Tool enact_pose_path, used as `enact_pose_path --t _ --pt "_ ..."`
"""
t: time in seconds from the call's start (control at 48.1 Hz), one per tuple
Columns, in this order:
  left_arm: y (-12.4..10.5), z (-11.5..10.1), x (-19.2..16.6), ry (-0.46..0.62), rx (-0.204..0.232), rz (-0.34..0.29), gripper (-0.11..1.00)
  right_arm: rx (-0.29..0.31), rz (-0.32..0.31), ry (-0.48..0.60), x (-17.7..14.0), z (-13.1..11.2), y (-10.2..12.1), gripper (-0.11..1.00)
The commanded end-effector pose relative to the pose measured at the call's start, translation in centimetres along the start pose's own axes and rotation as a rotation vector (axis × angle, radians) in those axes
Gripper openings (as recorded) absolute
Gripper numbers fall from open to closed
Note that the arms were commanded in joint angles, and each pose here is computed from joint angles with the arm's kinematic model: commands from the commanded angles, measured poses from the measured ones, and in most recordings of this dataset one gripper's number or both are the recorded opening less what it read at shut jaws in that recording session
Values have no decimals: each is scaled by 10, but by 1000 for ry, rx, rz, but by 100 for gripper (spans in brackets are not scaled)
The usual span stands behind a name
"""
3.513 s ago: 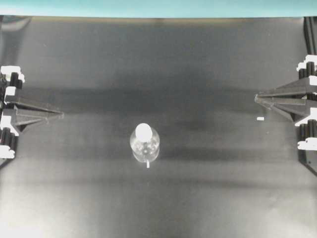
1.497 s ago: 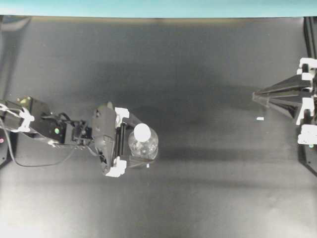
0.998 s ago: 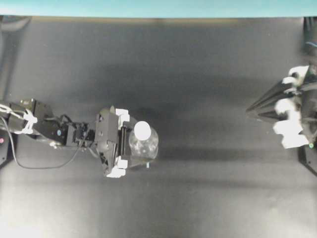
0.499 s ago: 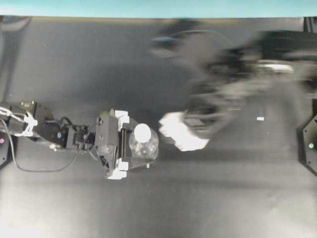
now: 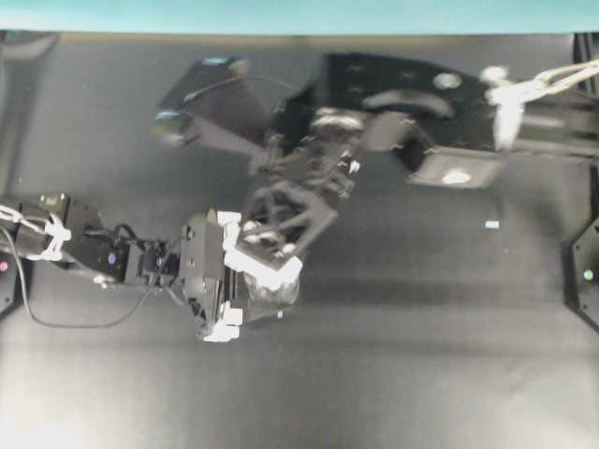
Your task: Open the bottle cap by holding the bottle with the left arm and twisting the cap with the right arm.
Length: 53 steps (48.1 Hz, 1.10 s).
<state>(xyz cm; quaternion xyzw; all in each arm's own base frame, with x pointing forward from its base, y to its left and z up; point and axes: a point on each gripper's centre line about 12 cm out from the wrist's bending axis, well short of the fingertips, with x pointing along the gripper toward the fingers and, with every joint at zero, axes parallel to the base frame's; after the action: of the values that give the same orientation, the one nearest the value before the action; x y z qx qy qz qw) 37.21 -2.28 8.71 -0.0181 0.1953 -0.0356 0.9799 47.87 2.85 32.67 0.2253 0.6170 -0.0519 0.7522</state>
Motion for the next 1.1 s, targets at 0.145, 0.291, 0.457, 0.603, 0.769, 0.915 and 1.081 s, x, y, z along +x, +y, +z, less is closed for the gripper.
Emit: enact_pose_path --t 0.145,0.291,0.457,0.603,0.769,0.915,1.081 --pt "-2 2 1 -6 4 -7 82 -65 -22 21 17 9 -1 79" --pt "-3 1 1 -3 5 -8 82 -71 -63 18 20 9 -5 79" --pt "-2 2 0 -6 4 -7 82 -77 -69 31 24 8 -5 79" --pt "-3 1 0 -4 5 -8 82 -83 -73 45 32 6 -3 79" --pt "-2 1 1 -1 4 -6 82 -84 -78 57 36 6 -3 78" --pt "-2 1 1 -1 3 -5 82 -84 -76 57 37 6 -3 70" --pt "-2 2 1 -3 3 -5 82 -90 -77 62 37 4 -1 39"
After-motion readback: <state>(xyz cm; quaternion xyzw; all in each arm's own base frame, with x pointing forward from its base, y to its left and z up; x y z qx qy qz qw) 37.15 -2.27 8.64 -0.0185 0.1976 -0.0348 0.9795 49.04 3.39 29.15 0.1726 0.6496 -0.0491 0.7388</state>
